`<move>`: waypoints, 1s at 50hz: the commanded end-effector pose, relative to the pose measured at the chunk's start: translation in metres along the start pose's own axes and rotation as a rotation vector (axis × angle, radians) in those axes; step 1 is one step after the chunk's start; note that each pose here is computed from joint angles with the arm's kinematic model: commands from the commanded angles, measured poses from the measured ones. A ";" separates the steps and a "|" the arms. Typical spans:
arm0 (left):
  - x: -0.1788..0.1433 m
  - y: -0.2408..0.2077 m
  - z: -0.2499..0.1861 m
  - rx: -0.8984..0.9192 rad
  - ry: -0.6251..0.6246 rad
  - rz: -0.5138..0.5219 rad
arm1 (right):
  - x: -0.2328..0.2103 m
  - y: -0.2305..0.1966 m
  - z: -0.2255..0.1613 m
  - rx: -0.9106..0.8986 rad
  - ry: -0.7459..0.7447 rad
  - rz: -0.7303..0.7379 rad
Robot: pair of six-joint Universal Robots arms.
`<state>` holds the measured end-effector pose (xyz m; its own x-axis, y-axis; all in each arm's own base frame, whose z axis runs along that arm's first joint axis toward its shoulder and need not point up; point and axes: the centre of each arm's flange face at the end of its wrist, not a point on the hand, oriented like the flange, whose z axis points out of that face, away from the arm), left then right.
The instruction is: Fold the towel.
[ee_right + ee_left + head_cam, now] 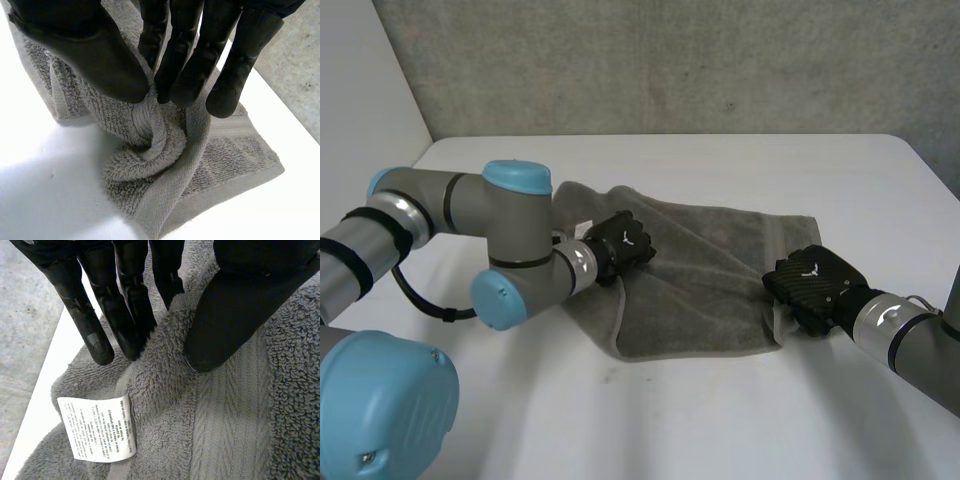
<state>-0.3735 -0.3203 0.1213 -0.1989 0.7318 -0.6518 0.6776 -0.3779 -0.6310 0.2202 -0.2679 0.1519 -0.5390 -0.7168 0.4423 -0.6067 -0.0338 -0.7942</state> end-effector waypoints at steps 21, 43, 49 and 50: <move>-0.012 0.003 -0.021 -0.056 -0.020 -0.023 | -0.001 0.003 0.001 -0.010 -0.005 0.004; -0.017 0.014 -0.035 -0.073 -0.046 -0.039 | -0.003 0.004 0.001 -0.016 -0.009 0.007; -0.020 0.013 -0.038 -0.071 -0.053 -0.040 | -0.002 0.004 0.001 -0.016 -0.009 0.007; -0.020 0.013 -0.039 -0.072 -0.054 -0.041 | -0.003 0.005 0.002 -0.019 -0.012 0.009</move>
<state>-0.3351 -0.3189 0.1388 -0.2594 0.7165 -0.6476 0.7181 -0.3053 -0.6254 0.2200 -0.2670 0.1472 -0.5378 -0.7236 0.4326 -0.6119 -0.0179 -0.7908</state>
